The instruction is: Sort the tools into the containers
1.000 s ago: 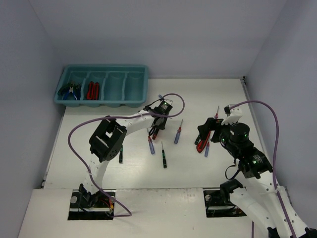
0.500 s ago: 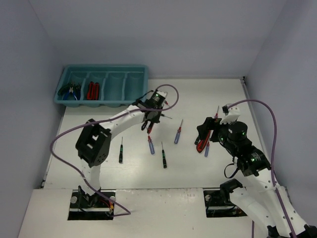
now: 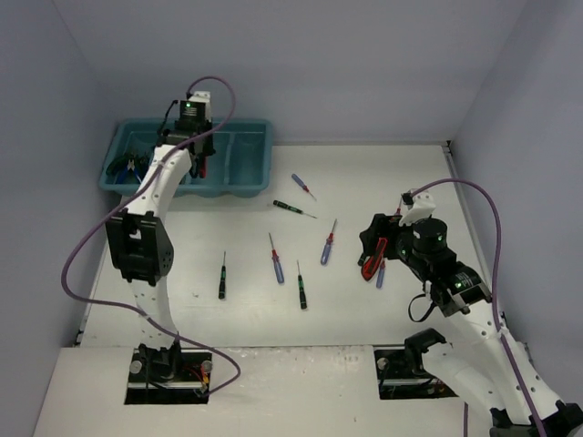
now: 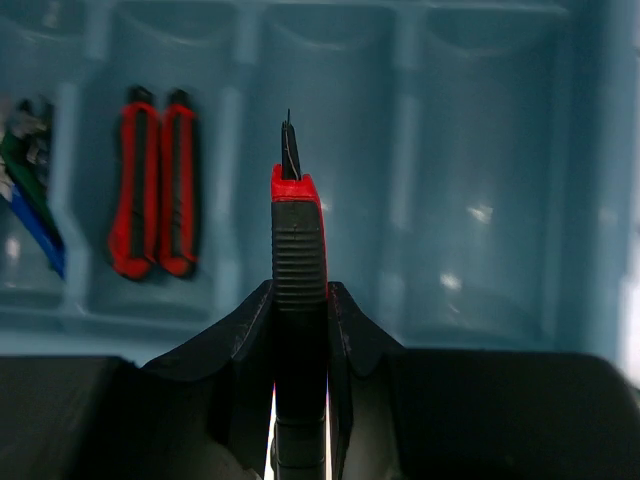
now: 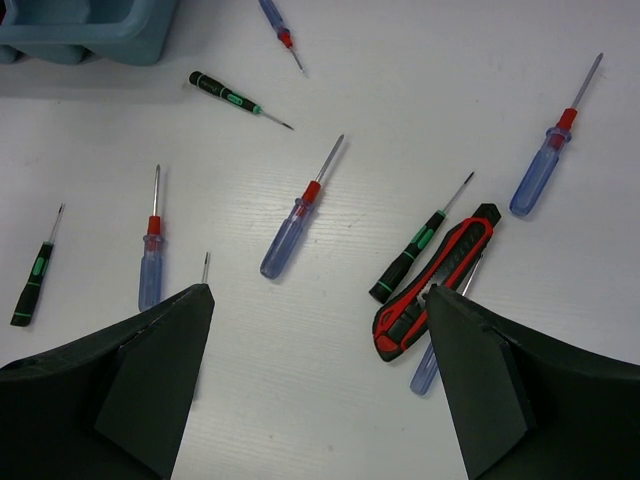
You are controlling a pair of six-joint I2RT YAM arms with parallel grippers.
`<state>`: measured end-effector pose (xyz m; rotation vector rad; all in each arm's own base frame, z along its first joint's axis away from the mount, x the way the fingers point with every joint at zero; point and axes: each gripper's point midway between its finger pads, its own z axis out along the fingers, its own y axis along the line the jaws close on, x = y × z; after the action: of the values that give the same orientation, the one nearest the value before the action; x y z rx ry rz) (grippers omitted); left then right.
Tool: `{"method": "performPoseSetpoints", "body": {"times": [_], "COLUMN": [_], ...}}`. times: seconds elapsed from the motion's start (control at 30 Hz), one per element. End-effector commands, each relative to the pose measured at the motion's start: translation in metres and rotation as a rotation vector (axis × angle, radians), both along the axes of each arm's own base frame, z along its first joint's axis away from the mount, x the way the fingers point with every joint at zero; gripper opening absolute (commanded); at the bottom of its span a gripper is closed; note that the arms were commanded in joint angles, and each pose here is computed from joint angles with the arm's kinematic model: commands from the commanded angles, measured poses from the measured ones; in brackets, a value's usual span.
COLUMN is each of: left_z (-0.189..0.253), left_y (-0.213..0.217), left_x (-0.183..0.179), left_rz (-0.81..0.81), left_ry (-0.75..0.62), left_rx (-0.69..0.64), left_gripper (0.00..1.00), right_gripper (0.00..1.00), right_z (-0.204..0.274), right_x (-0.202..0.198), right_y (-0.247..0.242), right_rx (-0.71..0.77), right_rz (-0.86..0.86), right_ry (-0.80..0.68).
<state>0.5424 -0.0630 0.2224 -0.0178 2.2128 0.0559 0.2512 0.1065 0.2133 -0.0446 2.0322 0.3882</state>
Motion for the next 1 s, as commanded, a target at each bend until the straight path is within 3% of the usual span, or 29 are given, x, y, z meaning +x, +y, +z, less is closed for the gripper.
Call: {"method": "performPoseSetpoints", "body": {"times": [0.0, 0.33, 0.8, 0.97], "left_z": [0.026, 0.006, -0.032, -0.041], "left_y": [0.047, 0.122, 0.115, 0.117], "left_x": [0.037, 0.101, 0.134, 0.130], "left_rz": [0.035, 0.072, 0.009, 0.023], "left_ry": [-0.089, -0.208, -0.277, -0.254], "left_rx": [-0.006, -0.012, -0.095, -0.092], "left_gripper": [0.05, 0.05, 0.09, 0.18], "right_gripper": [0.86, 0.86, 0.87, 0.87], "right_z": [0.018, 0.004, -0.008, -0.009], "right_x": [0.014, 0.017, 0.027, 0.029], "right_y": [-0.001, 0.001, 0.003, 0.004], "right_rx": [0.002, -0.011, -0.042, -0.051], "right_rz": [-0.020, -0.024, -0.023, -0.021], "right_ry": [-0.054, -0.009, 0.040, 0.046]}}
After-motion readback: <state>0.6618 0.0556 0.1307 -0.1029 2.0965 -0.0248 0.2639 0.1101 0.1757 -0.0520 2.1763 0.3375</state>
